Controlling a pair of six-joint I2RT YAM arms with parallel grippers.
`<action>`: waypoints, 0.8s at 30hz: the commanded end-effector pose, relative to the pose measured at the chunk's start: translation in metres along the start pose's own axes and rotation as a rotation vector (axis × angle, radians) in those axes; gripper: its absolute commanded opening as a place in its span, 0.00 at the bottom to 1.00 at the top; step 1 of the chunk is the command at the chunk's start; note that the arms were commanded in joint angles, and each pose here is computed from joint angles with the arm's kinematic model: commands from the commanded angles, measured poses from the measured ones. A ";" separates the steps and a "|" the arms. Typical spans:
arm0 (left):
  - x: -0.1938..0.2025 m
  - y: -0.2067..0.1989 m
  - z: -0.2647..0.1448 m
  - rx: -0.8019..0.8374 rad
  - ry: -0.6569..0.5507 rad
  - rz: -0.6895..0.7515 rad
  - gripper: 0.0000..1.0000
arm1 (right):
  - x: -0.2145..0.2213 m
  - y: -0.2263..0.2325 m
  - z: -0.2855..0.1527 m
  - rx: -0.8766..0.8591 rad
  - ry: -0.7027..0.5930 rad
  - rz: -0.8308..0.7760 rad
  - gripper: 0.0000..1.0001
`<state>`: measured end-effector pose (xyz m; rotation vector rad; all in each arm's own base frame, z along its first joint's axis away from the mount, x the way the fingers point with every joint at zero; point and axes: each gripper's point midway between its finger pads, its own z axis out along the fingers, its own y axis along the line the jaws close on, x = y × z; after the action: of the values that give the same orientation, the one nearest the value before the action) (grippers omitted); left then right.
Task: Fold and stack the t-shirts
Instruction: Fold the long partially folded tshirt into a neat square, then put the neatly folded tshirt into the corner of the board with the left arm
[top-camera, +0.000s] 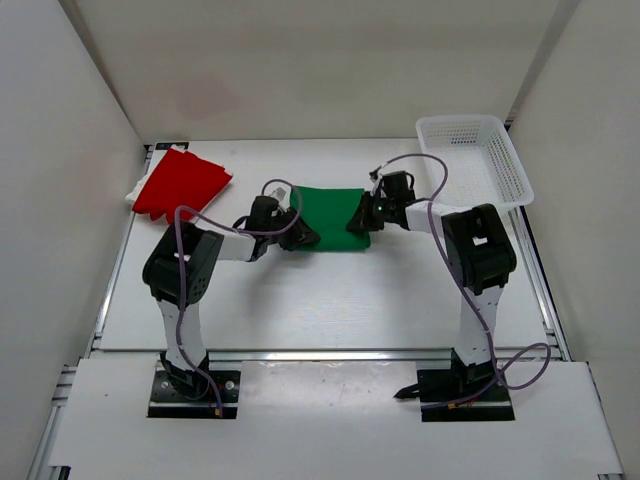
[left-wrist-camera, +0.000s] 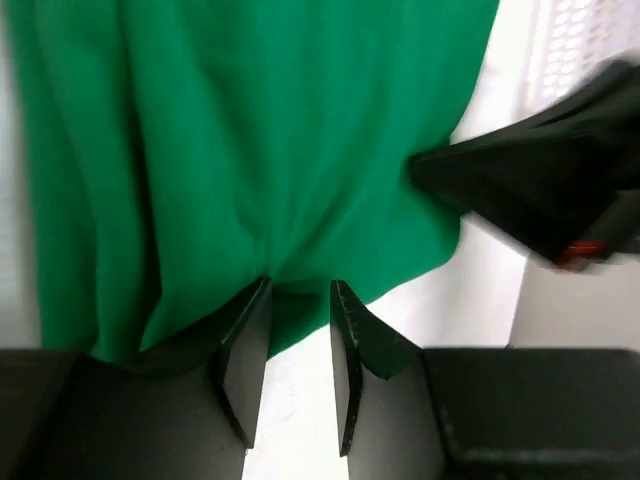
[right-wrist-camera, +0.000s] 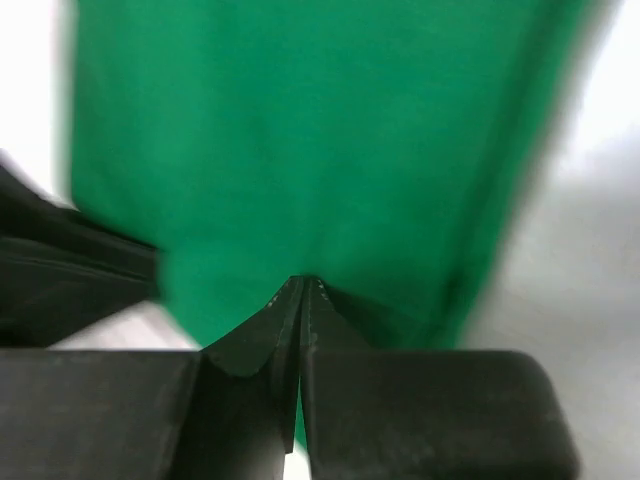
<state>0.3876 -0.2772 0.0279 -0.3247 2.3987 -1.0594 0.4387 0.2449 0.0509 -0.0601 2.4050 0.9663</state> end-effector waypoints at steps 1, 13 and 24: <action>0.012 0.019 -0.015 0.011 -0.011 -0.062 0.42 | 0.010 -0.019 0.005 0.024 -0.012 0.038 0.00; -0.021 0.002 -0.096 0.039 -0.229 0.045 0.92 | -0.010 0.021 -0.015 -0.068 -0.036 -0.102 0.25; -0.031 0.060 -0.061 -0.156 -0.159 0.066 0.99 | -0.003 0.079 -0.077 -0.179 -0.210 -0.169 0.59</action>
<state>0.3748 -0.1785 0.0426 -0.4430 2.2655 -0.8571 0.3910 0.2507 0.1165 -0.2007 2.2147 1.0323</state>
